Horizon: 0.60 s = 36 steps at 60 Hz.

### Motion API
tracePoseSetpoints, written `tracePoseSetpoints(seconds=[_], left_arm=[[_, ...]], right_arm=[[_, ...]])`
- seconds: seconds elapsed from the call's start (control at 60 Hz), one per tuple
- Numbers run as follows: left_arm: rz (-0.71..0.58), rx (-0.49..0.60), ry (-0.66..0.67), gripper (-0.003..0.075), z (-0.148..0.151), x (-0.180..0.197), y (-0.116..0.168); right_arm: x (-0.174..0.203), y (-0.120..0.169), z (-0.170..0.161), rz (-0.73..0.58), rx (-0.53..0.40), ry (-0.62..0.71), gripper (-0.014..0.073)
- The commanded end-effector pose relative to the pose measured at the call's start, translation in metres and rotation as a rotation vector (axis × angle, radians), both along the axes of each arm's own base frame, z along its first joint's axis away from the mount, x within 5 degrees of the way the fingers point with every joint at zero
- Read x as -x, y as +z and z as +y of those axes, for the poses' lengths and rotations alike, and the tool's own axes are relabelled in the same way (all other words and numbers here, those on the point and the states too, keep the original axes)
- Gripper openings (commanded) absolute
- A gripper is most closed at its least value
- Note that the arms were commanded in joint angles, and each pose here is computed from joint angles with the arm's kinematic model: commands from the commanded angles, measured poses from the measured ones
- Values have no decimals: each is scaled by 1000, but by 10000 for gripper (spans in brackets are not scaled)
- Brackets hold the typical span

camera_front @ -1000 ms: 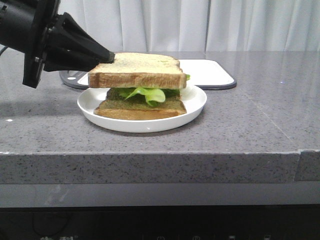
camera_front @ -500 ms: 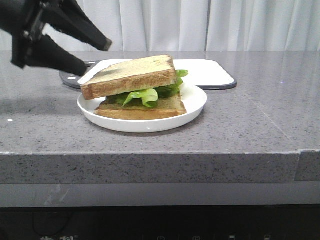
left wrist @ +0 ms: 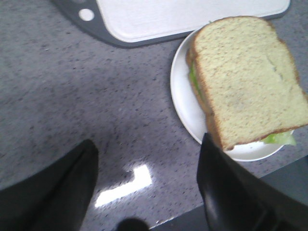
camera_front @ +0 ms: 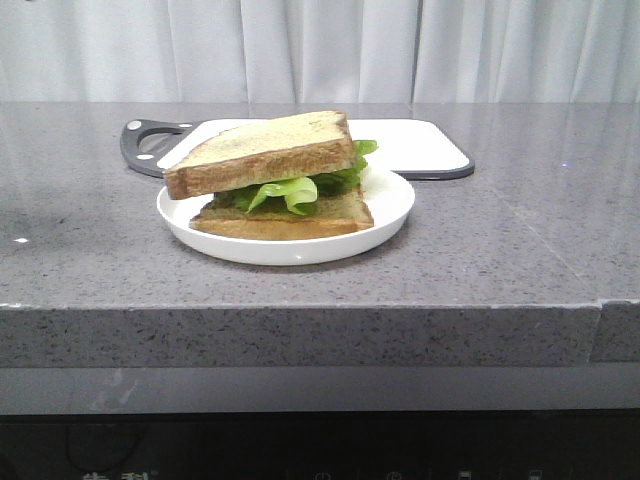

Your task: Left arm grabs bread, right arm adds lettuce

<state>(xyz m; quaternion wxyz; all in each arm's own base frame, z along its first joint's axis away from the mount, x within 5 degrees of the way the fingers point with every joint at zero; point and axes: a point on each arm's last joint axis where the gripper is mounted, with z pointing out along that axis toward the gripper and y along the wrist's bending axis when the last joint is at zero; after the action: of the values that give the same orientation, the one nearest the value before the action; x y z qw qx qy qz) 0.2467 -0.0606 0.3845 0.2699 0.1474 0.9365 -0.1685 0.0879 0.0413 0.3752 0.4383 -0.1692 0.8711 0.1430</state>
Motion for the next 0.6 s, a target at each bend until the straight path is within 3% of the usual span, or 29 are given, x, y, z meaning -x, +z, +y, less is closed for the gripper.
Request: tracePoseSetpoints(seconds=[0.0, 0.317, 0.583], left_arm=[[-122, -3, 54, 440, 5, 26, 19], [-201, -59, 120, 440, 22, 89, -5], [-301, -37, 148, 440, 28, 126, -27]], right_arm=[[-2, 12, 0, -75, -31, -17, 362], [-2, 12, 0, -75, -31, -17, 362], [-2, 12, 0, -74, -31, -17, 362]])
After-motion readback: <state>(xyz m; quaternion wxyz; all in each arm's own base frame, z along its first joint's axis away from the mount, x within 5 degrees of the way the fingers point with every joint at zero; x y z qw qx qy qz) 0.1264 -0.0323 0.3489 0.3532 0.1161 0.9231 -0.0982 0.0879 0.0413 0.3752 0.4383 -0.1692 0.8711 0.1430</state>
